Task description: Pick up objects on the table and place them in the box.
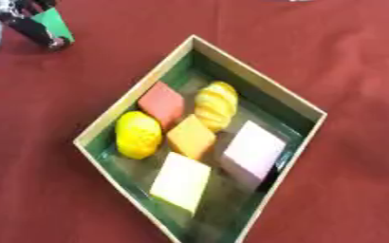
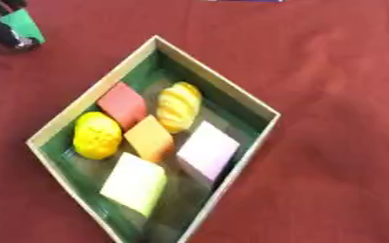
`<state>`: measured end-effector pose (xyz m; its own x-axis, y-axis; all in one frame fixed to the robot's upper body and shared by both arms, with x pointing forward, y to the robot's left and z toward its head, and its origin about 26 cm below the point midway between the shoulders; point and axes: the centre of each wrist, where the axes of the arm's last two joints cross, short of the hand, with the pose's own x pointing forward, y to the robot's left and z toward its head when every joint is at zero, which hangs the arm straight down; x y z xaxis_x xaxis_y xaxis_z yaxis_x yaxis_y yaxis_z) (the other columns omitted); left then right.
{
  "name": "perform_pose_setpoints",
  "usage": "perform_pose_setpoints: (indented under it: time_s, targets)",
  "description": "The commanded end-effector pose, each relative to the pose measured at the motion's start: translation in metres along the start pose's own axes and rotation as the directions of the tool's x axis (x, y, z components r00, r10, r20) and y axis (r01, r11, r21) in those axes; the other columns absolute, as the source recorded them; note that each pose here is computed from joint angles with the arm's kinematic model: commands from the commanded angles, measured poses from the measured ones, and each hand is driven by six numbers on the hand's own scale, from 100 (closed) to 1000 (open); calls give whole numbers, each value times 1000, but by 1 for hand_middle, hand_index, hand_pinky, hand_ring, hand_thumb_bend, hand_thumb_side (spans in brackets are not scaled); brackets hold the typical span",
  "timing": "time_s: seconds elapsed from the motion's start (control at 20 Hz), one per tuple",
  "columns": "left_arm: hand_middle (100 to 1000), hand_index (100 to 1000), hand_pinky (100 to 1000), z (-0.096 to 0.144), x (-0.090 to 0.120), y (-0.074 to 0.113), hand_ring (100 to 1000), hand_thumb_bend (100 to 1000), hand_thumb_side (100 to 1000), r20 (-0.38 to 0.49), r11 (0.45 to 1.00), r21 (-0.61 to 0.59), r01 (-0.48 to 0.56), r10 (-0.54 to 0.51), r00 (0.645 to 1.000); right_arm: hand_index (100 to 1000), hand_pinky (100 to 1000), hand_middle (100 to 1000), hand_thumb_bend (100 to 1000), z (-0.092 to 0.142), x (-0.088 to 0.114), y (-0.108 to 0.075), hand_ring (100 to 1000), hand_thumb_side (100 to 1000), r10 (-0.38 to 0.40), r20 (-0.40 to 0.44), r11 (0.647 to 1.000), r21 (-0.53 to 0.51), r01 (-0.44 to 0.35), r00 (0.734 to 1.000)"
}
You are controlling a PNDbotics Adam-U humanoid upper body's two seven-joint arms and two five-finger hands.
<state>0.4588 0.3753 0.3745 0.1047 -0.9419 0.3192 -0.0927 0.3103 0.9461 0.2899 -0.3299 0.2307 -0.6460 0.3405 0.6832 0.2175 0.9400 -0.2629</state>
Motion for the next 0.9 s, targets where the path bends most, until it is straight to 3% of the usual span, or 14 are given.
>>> perform_pose_setpoints:
  time_s: [0.05, 0.35, 0.65, 0.9]
  targets:
    - [685, 826, 782, 5, 0, 19, 707, 302, 100, 8, 1000, 31, -3, 3, 1000, 790, 807, 678, 100, -3, 6, -3, 829, 695, 16, 26, 1000, -2, -16, 1000]
    - [623, 779, 758, 8, 7, 25, 647, 182, 100, 49, 997, 78, -7, 3, 999, 790, 806, 678, 100, -1, 5, -3, 829, 695, 16, 16, 1000, -4, -16, 1000]
    - [627, 782, 757, 16, 25, 37, 649, 162, 100, 141, 996, 93, 7, -20, 990, 789, 805, 677, 100, 2, 3, -4, 828, 690, 14, 0, 1000, -12, -14, 1000]
    - [629, 784, 755, 35, 64, 33, 651, 200, 100, 344, 996, 65, 64, -83, 935, 790, 806, 679, 100, 3, 2, -6, 828, 677, 21, -7, 1000, -11, -21, 1000]
